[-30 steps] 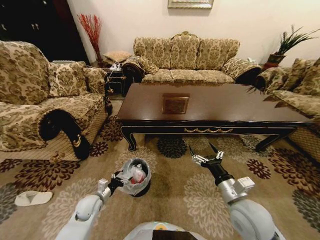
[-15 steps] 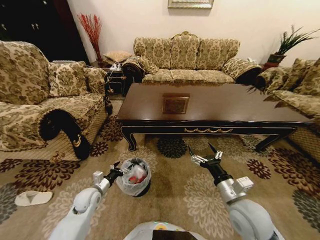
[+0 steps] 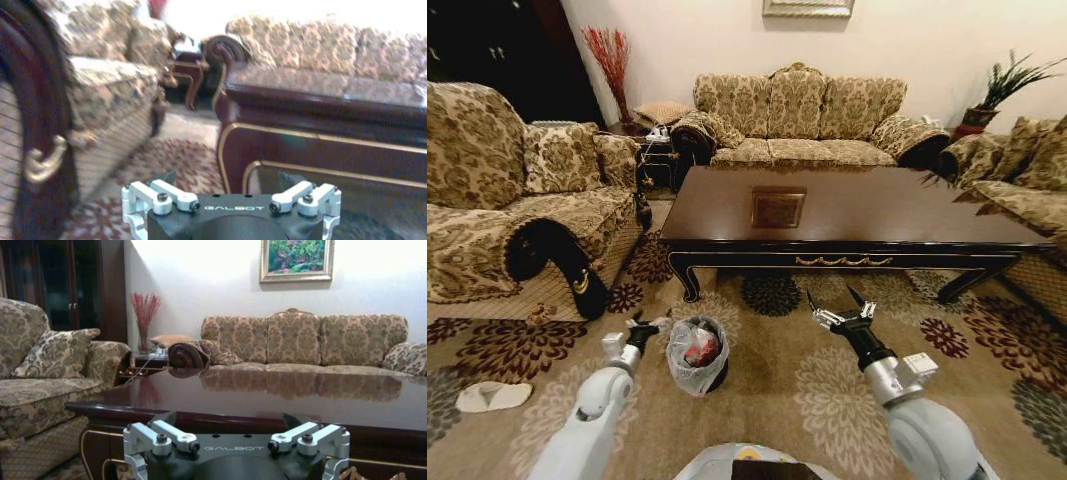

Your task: Move to the front of the table and place the trash on the table into the trash bin.

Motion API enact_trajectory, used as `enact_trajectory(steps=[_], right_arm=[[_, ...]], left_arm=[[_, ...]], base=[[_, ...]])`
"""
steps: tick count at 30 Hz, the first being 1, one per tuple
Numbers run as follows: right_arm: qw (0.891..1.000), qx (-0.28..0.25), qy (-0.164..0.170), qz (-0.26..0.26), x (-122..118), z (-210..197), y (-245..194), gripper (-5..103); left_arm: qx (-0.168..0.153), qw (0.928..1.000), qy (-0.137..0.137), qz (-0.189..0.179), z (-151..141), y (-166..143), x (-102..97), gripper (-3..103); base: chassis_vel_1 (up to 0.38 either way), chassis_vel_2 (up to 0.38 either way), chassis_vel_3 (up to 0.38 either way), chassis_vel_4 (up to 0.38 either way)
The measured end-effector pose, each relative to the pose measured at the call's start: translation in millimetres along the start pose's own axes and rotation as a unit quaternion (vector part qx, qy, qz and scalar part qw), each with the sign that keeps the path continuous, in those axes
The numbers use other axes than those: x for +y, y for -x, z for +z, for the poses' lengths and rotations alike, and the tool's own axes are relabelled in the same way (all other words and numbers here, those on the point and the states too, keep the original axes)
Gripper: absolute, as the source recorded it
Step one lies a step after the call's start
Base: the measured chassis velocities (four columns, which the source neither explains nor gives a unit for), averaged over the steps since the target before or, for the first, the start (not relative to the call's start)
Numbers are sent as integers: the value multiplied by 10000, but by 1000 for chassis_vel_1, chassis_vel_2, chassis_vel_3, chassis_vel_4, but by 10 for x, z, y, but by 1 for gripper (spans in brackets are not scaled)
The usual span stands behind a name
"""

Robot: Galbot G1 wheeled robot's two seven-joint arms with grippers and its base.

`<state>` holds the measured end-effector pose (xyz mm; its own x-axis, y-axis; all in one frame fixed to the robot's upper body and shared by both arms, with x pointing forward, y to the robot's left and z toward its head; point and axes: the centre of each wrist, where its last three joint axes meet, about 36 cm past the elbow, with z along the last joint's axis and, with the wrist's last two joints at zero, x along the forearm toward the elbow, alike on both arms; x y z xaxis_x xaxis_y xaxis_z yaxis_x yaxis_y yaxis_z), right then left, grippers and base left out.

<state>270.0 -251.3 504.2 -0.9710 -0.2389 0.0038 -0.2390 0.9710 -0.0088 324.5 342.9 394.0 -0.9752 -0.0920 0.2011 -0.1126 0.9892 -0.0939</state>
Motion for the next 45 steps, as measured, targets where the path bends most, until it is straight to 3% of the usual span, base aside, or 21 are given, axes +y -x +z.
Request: enact_trajectory(steps=[5, 17, 45], right_arm=[[9999, 120, -31, 61, -3, -1, 5, 100], [9996, 250, -91, -7, 53, 29, 3, 100], [9995, 271, -121, -110, 166, 50, -56, 100]], left_arm=[[-212, 9996, 107, -160, -29, -228, -9, 100], [-191, 9992, 232, -267, 130, -409, 69, 100], [-256, 9989, 341, -200, 113, -497, -16, 100]], base=[[0, 0, 0, 0], [-4, -3, 5, 3], [-197, -200, 195, 199]])
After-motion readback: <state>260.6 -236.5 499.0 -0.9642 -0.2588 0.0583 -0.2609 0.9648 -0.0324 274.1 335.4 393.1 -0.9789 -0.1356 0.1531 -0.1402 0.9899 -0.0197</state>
